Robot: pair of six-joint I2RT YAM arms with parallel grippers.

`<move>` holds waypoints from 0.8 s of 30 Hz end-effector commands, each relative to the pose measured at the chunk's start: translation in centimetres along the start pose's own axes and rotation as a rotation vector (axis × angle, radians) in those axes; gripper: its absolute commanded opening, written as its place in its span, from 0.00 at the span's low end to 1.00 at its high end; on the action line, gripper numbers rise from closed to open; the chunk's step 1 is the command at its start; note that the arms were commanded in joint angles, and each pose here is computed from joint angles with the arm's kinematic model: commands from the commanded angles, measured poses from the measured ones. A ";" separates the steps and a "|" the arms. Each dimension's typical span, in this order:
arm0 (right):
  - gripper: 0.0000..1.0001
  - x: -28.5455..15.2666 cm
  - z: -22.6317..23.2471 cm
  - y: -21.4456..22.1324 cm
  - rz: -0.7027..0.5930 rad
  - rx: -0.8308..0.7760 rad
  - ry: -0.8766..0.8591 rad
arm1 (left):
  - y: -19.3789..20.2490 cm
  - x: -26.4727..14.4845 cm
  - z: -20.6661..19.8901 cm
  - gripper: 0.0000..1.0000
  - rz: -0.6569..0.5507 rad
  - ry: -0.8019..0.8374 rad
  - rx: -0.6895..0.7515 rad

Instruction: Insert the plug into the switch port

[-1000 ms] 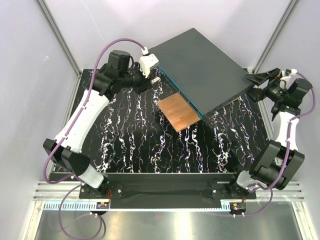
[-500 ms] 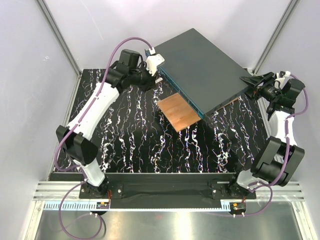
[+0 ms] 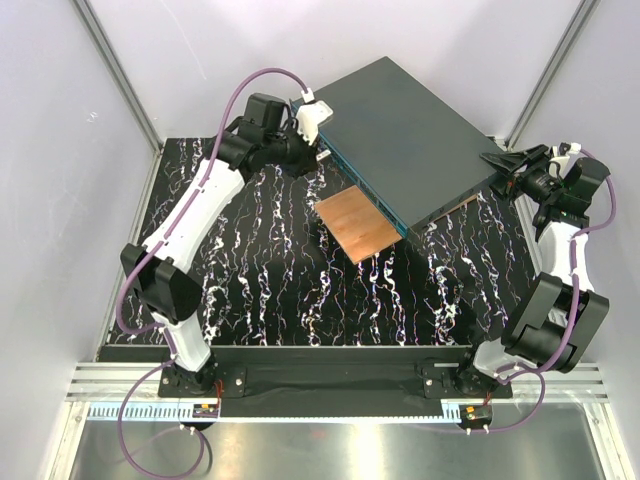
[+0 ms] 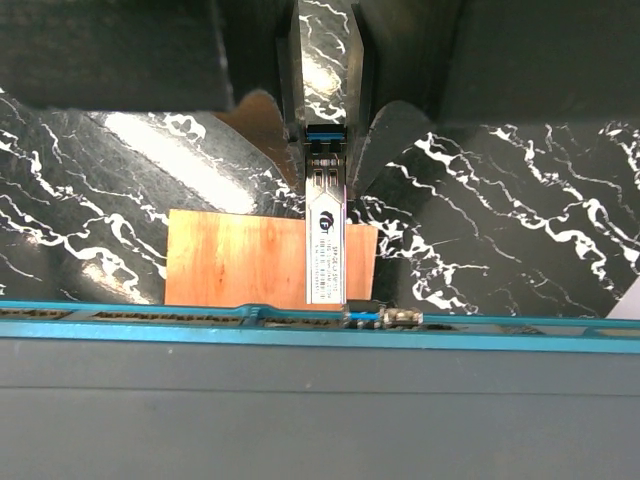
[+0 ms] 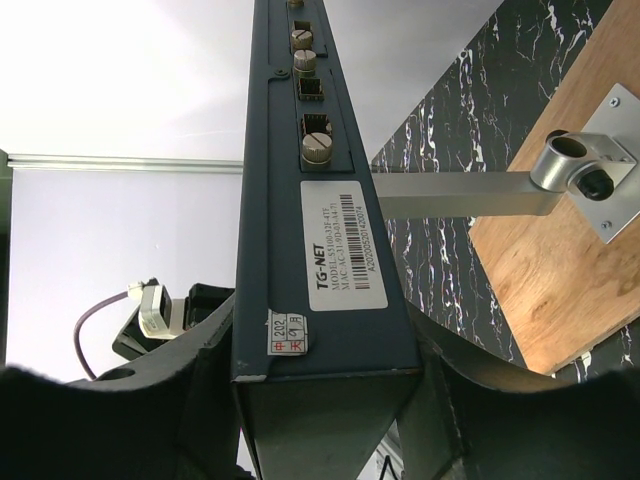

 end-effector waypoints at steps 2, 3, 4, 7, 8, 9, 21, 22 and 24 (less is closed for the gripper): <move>0.00 0.7 1.9 0.9 0.016 -0.091 -0.059 | -1.8 -0.1 -0.2 0.00 -0.085 0.004 0.001; 0.00 0.7 1.8 0.9 0.016 -0.089 -0.059 | -1.7 0.0 -0.2 0.00 -0.083 0.009 -0.001; 0.00 0.7 1.8 0.9 0.016 -0.088 -0.058 | -1.6 0.1 -0.3 0.00 -0.078 0.010 -0.004; 0.00 0.7 1.9 0.9 0.016 -0.091 -0.059 | -1.5 0.4 -0.3 0.00 -0.075 0.009 -0.007; 0.00 0.7 1.8 0.9 0.016 -0.090 -0.058 | -1.4 0.5 -0.3 0.00 -0.071 0.008 -0.008; 0.00 0.7 1.8 0.9 0.016 -0.090 -0.058 | -1.3 0.6 -0.2 0.00 -0.069 0.006 -0.011; 0.00 0.7 1.8 0.8 0.019 -0.091 -0.058 | -1.3 1.3 0.3 0.00 -0.054 -0.013 -0.006; 0.00 0.7 1.8 0.8 0.021 -0.090 -0.057 | -1.3 1.3 0.5 0.00 -0.053 -0.019 -0.005; 0.00 0.8 1.8 0.8 0.021 -0.090 -0.057 | -1.5 1.1 0.5 0.00 -0.055 -0.023 -0.001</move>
Point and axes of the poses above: each gripper's point midway between its finger pads, its own x axis out along the fingers, its own z axis along the line the jaws close on, y = z × x, the point moved 10 cm from there along -x, back along the fingers, and after that the axes turned 15 degrees about x, right-handed, at the moved point
